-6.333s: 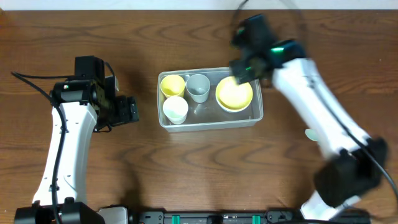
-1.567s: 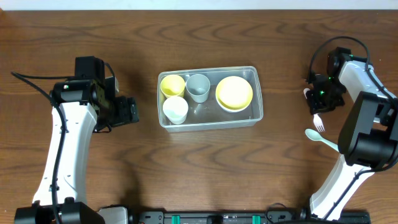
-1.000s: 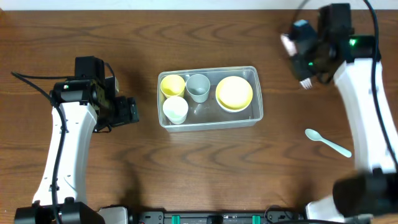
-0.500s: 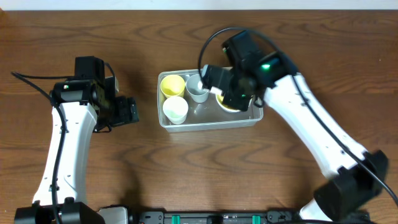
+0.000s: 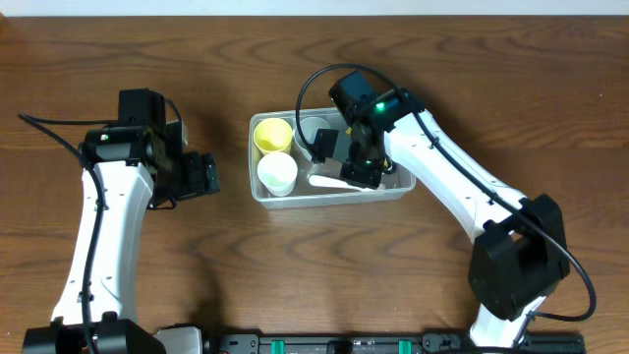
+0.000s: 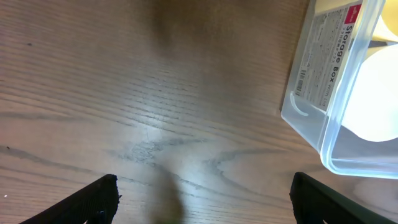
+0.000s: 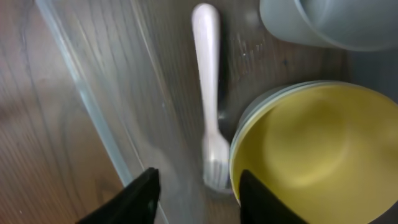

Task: Pack container
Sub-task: 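Carry the white fork into the box beside the yellow bowl, then release the fork and move the right gripper to the green spoon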

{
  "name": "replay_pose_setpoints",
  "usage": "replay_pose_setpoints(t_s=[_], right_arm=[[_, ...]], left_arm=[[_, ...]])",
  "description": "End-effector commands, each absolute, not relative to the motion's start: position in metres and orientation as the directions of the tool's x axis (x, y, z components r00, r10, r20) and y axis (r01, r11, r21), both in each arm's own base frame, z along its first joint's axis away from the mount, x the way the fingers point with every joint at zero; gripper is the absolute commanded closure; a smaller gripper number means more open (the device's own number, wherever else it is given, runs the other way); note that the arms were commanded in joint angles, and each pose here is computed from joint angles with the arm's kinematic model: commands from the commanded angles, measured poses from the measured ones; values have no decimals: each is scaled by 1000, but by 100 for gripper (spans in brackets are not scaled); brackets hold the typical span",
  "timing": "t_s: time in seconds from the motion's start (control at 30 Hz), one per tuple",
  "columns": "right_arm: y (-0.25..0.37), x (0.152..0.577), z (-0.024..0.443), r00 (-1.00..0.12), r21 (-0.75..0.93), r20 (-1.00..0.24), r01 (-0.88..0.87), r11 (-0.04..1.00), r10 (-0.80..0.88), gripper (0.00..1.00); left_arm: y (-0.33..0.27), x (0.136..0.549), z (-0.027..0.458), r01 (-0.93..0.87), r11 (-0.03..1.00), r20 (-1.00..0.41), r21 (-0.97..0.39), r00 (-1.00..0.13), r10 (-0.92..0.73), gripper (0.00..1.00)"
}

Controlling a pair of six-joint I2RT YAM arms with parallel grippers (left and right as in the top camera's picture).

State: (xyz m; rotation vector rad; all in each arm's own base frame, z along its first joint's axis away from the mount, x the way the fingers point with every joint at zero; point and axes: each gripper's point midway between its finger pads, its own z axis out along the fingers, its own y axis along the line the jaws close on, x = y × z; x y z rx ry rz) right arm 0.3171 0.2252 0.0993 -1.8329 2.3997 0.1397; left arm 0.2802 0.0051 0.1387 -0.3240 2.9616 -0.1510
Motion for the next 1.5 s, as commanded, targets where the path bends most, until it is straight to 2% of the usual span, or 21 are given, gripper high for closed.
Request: replay_pose_setpoints(t_s=[0.0, 0.17, 0.3, 0.37, 0.43, 0.47, 0.53, 0.57, 0.6, 0.63, 0.7, 0.77, 0.9, 1.1, 1.17, 1.47], right_arm=[[231, 313, 100, -243, 4, -154, -969, 245, -958, 52], [216, 341, 120, -397, -143, -166, -896, 420, -903, 49], [187, 376, 174, -550, -309, -300, -717, 625, -779, 46], [165, 390, 209, -633, -316, -430, -562, 764, -644, 41], [137, 397, 240, -709, -236, -556, -367, 900, -435, 23], [117, 398, 252, -744, -169, -602, -238, 956, -291, 20], [77, 393, 263, -779, -23, -627, 31, 999, 10, 15], [52, 385, 263, -774, 56, -603, 201, 978, 194, 7], [36, 379, 260, -758, 100, -573, 311, 945, 310, 1], [15, 368, 254, -723, 146, -519, 451, 880, 457, 1], [-13, 350, 242, -646, 181, -418, 630, 755, 639, 1], [-38, 332, 228, -561, 168, -331, 756, 632, 759, 1], [-73, 309, 204, -387, 122, -254, 896, 426, 886, 1], [-90, 269, 148, -10, 35, -159, 999, 16, 987, 1], [-92, 265, 126, 27, 24, -155, 999, -24, 988, 1], [-95, 256, 43, 32, 54, -195, 998, -22, 980, 1]], left_arm=[[7, 278, 141, -212, 971, -152, -114, -962, -227, 12], [7, 278, 141, -212, 971, -151, -114, -962, -227, 12], [7, 278, 141, -212, 971, -152, -114, -962, -227, 12], [7, 278, 141, -212, 971, -152, -114, -962, -227, 12], [7, 278, 141, -212, 971, -152, -114, -962, -227, 12], [7, 278, 141, -212, 971, -152, -114, -962, -227, 12], [7, 278, 141, -211, 971, -152, -114, -962, -227, 12], [7, 278, 141, -211, 971, -152, -114, -962, -227, 12], [7, 278, 141, -211, 971, -152, -114, -962, -227, 12], [6, 278, 141, -211, 971, -151, -114, -962, -227, 12], [6, 278, 141, -211, 971, -151, -114, -962, -227, 12], [6, 278, 141, -212, 971, -151, -114, -962, -227, 12], [6, 278, 141, -212, 971, -151, -114, -962, -227, 12], [6, 278, 141, -212, 971, -151, -114, -962, -227, 12], [6, 277, 141, -212, 971, -148, -114, -962, -227, 11], [6, 276, 141, -212, 971, -145, -113, -963, -227, 12]])
